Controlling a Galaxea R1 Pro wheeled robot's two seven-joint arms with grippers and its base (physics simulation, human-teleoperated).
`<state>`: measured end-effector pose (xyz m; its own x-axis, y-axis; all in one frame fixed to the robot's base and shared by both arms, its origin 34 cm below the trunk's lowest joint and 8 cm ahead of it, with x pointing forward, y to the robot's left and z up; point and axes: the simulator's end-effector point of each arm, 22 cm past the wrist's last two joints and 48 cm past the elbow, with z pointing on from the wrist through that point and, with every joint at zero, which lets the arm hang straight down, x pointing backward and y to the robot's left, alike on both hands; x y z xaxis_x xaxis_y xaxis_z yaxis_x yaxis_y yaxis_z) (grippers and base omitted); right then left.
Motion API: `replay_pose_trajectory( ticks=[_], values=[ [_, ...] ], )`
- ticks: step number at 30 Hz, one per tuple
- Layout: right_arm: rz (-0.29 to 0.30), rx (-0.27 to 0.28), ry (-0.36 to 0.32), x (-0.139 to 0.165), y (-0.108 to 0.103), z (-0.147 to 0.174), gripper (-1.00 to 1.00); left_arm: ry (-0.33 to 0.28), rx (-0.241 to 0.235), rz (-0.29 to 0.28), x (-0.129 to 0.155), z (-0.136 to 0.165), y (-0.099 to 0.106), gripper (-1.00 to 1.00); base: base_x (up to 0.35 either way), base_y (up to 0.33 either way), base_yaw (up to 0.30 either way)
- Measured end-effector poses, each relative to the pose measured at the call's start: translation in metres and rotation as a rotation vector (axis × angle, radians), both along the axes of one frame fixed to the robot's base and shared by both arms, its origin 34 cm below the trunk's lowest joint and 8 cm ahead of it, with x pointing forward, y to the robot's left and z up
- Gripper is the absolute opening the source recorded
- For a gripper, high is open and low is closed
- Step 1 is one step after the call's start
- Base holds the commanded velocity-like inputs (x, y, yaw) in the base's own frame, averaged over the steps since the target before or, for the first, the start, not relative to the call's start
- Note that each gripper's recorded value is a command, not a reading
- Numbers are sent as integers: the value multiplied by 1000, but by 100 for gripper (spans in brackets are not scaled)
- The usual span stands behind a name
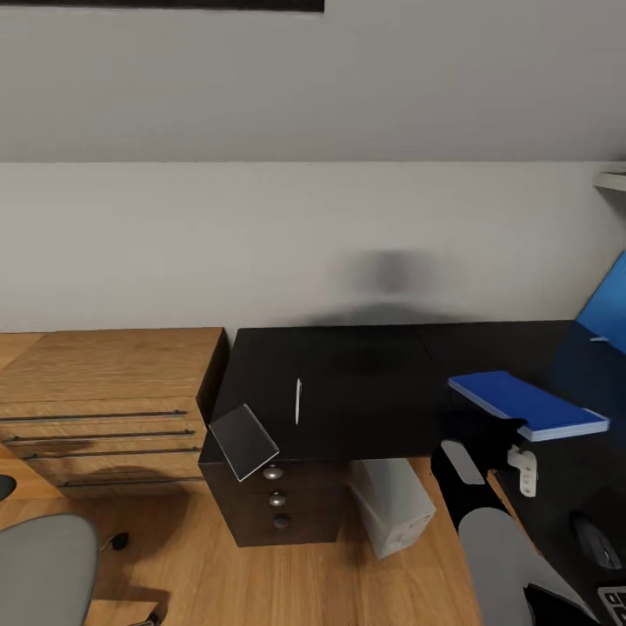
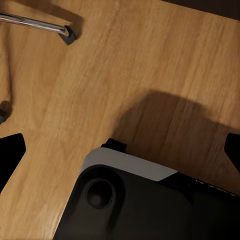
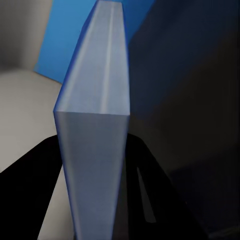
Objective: In the bedroom, organize the workspace by keeping the computer under the desk, ensuring the monitor is on the desk, placing the keyboard on the desk next to the monitor, placing the mouse on the desk next to the keyboard, moving the folder from the swivel chair onto the desk next to the mouse, stacking the notebook on top of the folder with the pen on top of the notebook, and positioning the swivel chair next to the desk.
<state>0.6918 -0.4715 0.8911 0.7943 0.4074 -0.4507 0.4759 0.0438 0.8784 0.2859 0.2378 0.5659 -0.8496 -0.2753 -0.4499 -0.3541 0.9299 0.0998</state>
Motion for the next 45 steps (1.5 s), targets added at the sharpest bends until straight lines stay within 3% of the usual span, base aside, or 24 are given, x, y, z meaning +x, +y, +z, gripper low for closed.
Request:
replay_pose_trajectory(
  ticks=[8,9,10,11,15,17,18,20,24,33,45],
  values=[
    [30,43,47,-1,11,-24,-100,0,0,0,0,0,0,100,0,0,-3],
    [39,60,48,0,12,-27,-100,0,0,0,0,0,0,100,0,0,0],
    [91,127,41,10,15,-39,-100,0,0,0,0,0,0,100,0,0,0],
    [105,133,39,13,14,-40,-100,0,0,0,0,0,0,100,0,0,0],
    [126,230,-20,21,-7,-45,-100,0,0,0,0,0,0,100,0,0,0],
    [121,251,-33,21,-12,-46,-100,0,0,0,0,0,0,100,0,0,0],
    [90,287,-72,16,-26,-50,-100,0,0,0,0,0,0,100,0,0,0],
    [60,326,-92,14,-32,-50,-100,0,0,0,0,0,0,100,0,0,0],
    [71,368,-116,16,-42,-53,-100,0,0,0,0,0,0,100,0,0,0],
    [100,389,-125,21,-41,-55,-100,0,0,0,0,0,0,100,0,0,-6],
    [105,393,-126,23,-39,-56,-100,-1,-1,0,0,0,-1,100,0,0,-217]
  ],
)
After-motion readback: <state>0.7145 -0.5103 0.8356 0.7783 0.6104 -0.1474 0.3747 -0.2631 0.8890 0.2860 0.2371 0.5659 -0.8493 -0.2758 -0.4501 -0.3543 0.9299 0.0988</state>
